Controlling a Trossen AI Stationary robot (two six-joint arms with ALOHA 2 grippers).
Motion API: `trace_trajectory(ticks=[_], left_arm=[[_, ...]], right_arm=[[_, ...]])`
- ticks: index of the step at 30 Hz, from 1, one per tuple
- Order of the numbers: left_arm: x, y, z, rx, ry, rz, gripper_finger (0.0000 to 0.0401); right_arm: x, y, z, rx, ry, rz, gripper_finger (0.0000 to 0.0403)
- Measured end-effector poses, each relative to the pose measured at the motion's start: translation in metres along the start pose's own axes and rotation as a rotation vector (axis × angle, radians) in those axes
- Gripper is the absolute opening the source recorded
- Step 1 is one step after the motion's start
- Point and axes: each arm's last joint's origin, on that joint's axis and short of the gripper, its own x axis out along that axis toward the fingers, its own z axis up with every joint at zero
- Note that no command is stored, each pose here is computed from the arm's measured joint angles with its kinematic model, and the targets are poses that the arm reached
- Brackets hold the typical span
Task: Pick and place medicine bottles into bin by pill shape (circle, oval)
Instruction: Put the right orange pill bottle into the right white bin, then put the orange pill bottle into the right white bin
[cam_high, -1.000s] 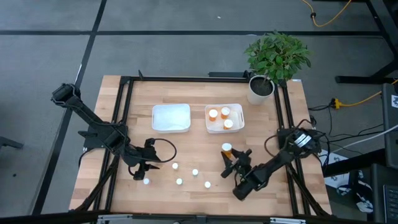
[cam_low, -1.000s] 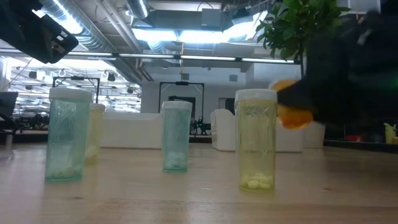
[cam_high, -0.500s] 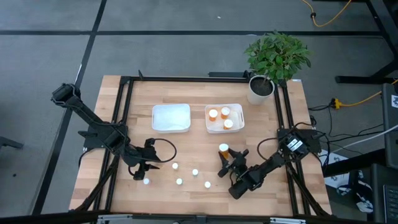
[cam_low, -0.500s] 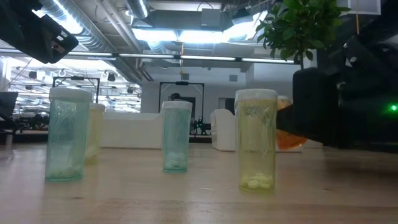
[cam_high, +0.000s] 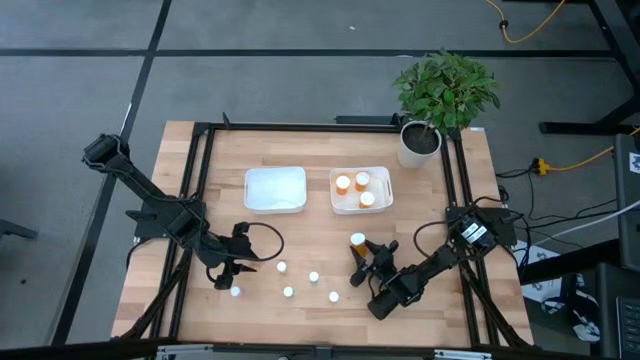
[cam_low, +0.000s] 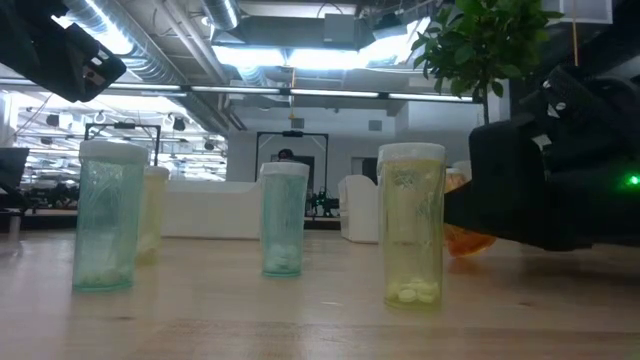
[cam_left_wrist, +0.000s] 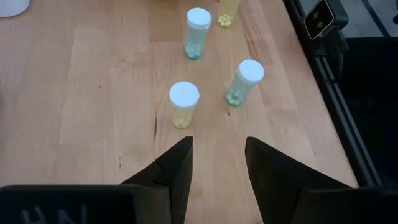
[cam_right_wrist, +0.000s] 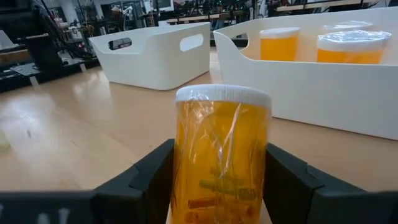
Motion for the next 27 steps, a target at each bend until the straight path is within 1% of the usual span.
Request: trace_trajectory(ticks=[8,11,16,19,27], left_arm=[[0.000,0.000,0.000,0.000,0.000,0.000,0.0141],[0.000,0.000,0.000,0.000,0.000,0.000,0.0141],[0.000,0.000,0.000,0.000,0.000,0.000,0.0141],[0.000,0.000,0.000,0.000,0.000,0.000,0.0141],[0.000,0.000,0.000,0.000,0.000,0.000,0.0140]], right_arm=[[0.007,-0.001,0.001,0.000,-0.006,-0.021,0.0207],[0.011,-0.001,0.002,0.002,-0.007,-0.034,0.0225],[0.018,-0.003,0.003,0.005,-0.009,-0.055,0.0268],[0.021,-0.003,0.003,0.006,-0.010,-0.064,0.0282],[0.019,-0.002,0.006,0.012,-0.007,-0.059,0.0286]])
